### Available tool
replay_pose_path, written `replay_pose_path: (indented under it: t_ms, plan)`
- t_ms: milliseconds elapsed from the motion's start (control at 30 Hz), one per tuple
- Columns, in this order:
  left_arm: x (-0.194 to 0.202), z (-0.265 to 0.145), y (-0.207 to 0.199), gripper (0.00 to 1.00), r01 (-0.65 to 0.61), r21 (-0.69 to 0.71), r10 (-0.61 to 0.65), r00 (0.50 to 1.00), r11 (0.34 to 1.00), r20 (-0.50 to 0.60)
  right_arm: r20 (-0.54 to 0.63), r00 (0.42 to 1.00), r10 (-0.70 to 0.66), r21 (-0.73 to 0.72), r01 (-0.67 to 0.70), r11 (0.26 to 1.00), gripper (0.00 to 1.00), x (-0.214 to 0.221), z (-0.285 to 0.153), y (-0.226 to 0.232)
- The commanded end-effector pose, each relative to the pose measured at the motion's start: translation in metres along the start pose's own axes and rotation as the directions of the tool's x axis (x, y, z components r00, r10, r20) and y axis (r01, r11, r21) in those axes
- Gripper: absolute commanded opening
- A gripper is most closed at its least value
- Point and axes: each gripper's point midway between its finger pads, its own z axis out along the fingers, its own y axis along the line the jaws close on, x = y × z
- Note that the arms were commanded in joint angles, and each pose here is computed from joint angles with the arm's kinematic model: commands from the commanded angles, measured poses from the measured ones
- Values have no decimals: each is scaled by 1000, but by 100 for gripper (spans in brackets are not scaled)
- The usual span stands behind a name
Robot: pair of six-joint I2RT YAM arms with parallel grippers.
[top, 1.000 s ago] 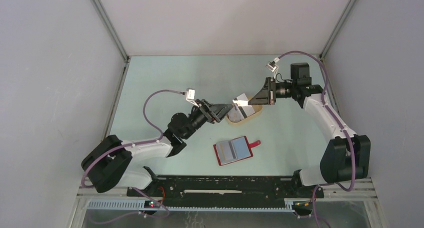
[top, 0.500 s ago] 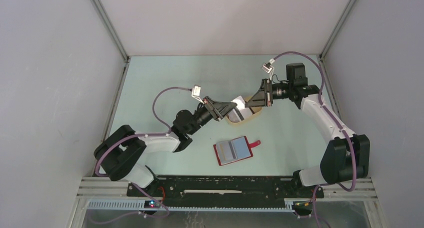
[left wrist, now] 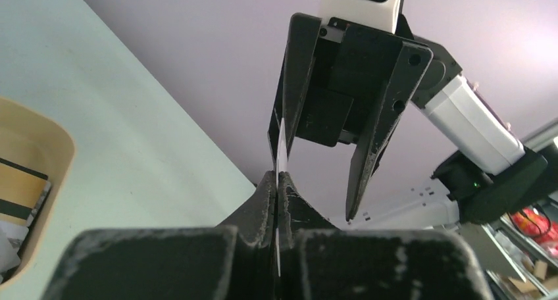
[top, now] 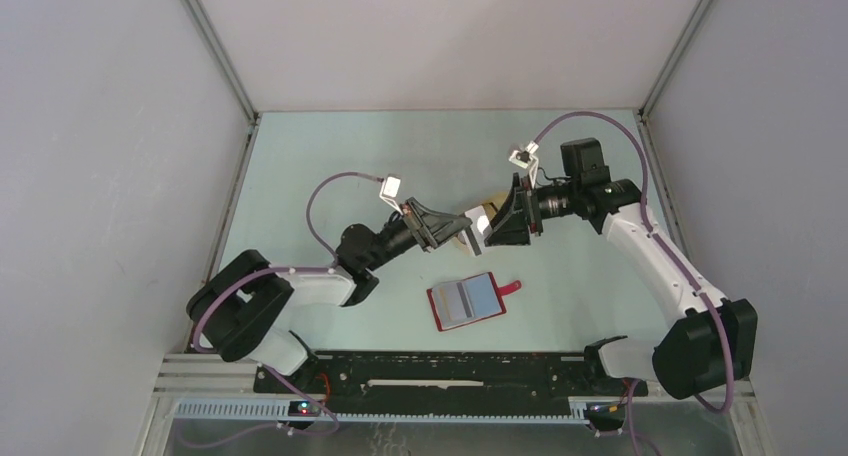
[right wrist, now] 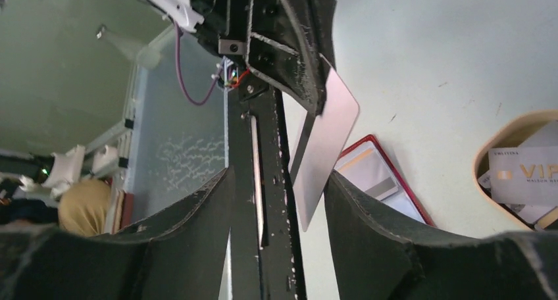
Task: Put the credit cards into the card holder
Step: Insert the credit card into the card holder.
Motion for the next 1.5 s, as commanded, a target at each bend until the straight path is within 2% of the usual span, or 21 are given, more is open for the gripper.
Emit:
replay_pose_path:
  t_ms: [0,133,400,467,600,667,800,867,1000,1133,1200,1333,1400,1467]
  plan:
    - [13,-17,-20,0,-63,96,72,993,993,-88,-40,991,-131,-29,130,991,59,10,4,13]
    - [20,-23,-22,0,-75,107,88,989,991,-123,-76,988,-136,-10,136,991,52,17,10,12]
    - [26,-24,-22,0,-60,122,78,986,991,-148,-55,996,-63,-55,60,997,37,13,12,16]
    - [26,-24,-22,0,-54,125,72,986,991,-148,-54,997,-50,-68,46,997,28,12,13,17]
    - [27,-23,-22,1,-45,132,64,987,990,-147,-58,998,-25,-101,19,995,0,15,14,18]
    - [26,-25,-22,13,-40,126,58,988,991,-142,-60,998,-20,-117,13,993,0,18,13,20]
    - [23,-41,-17,44,-67,82,75,993,994,-89,-12,1000,10,-119,-11,993,0,27,4,16]
    - [21,-53,-12,52,-96,48,99,993,994,-61,19,1000,23,-97,-21,995,0,37,0,12]
    - [25,-72,4,57,-140,-59,136,988,988,-68,48,997,52,-9,-52,999,0,69,0,-1]
    - [45,-90,32,55,-175,-227,142,977,958,-156,92,983,160,60,-166,984,0,90,4,-19]
    - [54,-95,40,54,-204,-291,151,970,935,-192,78,969,235,53,-239,969,0,99,7,-27]
    - [72,-100,53,35,-209,-363,124,962,908,-243,31,926,376,63,-377,924,0,117,15,-49]
    - [81,-100,60,25,-205,-388,106,959,898,-262,10,920,392,65,-392,918,0,121,18,-54]
    - [89,-97,65,19,-213,-400,99,953,892,-286,-10,912,409,56,-408,911,0,122,21,-55]
